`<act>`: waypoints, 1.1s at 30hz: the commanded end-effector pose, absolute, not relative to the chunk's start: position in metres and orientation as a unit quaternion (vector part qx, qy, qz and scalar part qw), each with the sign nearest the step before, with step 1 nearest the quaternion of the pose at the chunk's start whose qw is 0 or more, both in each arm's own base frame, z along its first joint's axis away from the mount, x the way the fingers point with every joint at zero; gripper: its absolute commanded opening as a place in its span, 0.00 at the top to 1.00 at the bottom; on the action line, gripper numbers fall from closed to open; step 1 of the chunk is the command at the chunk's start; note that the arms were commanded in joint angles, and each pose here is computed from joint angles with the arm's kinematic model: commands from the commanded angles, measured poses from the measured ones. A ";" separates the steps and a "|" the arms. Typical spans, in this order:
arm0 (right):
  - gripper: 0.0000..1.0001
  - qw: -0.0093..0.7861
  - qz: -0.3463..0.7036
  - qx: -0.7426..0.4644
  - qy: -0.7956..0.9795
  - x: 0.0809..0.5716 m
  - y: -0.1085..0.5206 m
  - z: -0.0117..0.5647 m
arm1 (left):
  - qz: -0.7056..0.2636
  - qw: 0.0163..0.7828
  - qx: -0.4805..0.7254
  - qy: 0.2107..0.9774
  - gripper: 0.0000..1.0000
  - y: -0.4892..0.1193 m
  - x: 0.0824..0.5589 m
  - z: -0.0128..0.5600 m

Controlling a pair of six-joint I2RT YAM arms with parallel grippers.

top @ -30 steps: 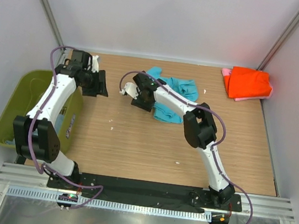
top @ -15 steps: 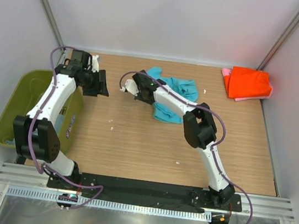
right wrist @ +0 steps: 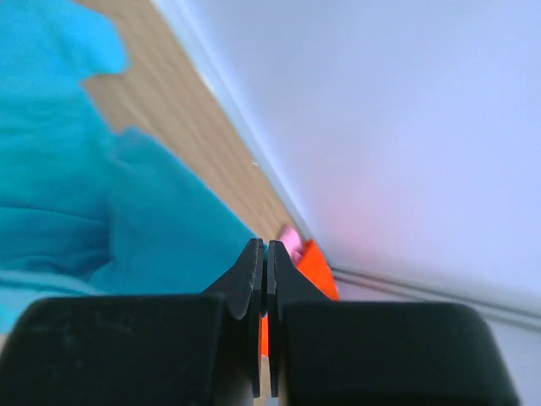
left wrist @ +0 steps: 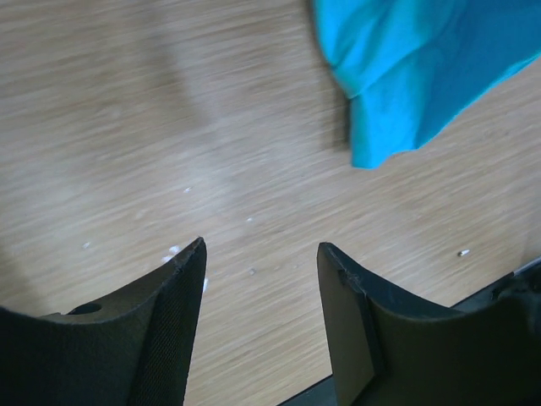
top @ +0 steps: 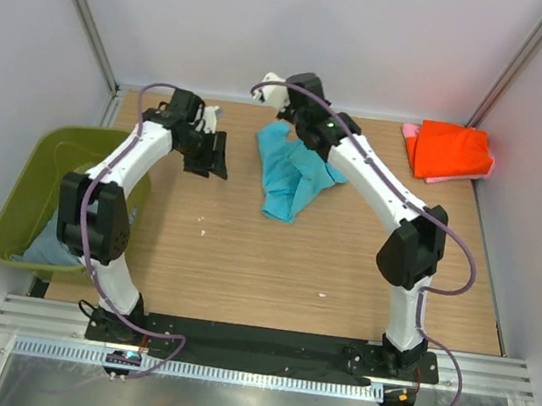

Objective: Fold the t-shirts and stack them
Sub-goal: Flatten the tshirt out

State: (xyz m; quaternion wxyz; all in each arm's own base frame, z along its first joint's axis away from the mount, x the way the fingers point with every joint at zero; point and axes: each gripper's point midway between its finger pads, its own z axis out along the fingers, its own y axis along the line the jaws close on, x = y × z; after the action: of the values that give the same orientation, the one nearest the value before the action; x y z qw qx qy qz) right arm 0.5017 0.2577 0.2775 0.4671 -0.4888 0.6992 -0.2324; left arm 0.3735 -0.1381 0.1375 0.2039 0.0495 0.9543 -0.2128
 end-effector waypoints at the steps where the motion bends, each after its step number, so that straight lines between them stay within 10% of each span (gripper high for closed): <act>1: 0.99 0.525 -0.286 -0.404 0.692 0.509 0.200 0.358 | -0.249 0.223 0.113 0.936 0.43 -0.182 0.391 0.153; 14: 0.99 0.498 -0.345 -0.309 0.733 0.489 0.064 0.384 | -0.230 0.204 0.199 0.931 0.41 -0.241 0.451 0.107; 33: 0.99 0.531 -0.320 -0.276 0.734 0.526 0.060 0.403 | -0.159 0.177 0.387 0.891 0.43 -0.360 0.331 0.089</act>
State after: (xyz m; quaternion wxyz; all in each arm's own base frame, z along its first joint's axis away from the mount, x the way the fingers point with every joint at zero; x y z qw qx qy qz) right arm 0.5275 0.0509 0.3635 0.4840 -0.2979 0.7569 -0.3227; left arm 0.2958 -0.3646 0.0792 0.1278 0.3946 0.8878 -0.1995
